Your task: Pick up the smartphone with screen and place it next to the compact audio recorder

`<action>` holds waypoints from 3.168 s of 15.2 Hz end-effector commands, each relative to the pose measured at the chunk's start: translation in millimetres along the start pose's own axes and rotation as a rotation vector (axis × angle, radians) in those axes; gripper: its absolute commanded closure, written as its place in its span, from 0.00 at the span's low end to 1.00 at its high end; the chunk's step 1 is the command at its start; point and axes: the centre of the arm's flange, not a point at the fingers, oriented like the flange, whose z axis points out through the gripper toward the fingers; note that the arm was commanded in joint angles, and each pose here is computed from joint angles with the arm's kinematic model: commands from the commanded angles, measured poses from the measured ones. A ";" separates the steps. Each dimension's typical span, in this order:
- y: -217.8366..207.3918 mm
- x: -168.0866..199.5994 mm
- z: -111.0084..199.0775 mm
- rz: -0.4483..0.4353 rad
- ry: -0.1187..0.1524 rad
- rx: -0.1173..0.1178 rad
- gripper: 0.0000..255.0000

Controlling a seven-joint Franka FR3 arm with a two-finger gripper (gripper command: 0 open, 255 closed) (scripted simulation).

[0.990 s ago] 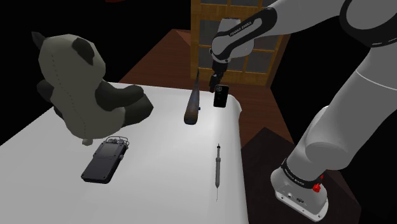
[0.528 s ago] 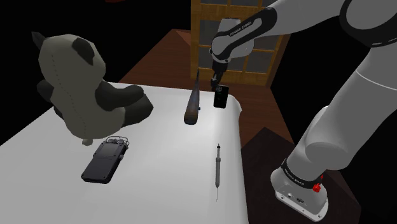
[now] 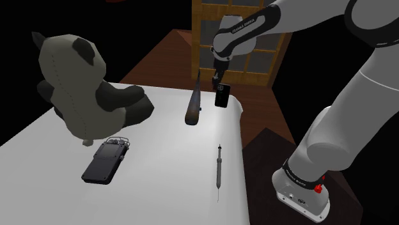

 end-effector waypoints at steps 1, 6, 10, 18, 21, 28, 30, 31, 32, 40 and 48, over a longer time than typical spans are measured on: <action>-0.5 0.9 -9.9 0.000 0.000 0.000 1.00; -1.5 3.3 -36.2 0.000 0.000 0.000 1.00; -2.3 5.2 -57.2 0.000 0.000 0.000 1.00; -3.8 9.1 -99.2 0.000 0.000 0.000 1.00; -4.4 10.6 -115.0 0.000 0.000 0.000 1.00; -5.7 14.0 -151.8 0.000 0.000 0.000 1.00; -6.1 14.9 -162.3 0.000 0.000 0.000 1.00; -6.3 15.4 -167.5 0.000 0.000 0.000 1.00; -6.5 15.9 -172.8 0.000 0.000 0.000 1.00; -20.9 20.4 -207.3 0.000 0.000 0.000 1.00; -125.9 30.5 -202.9 0.000 0.000 0.000 1.00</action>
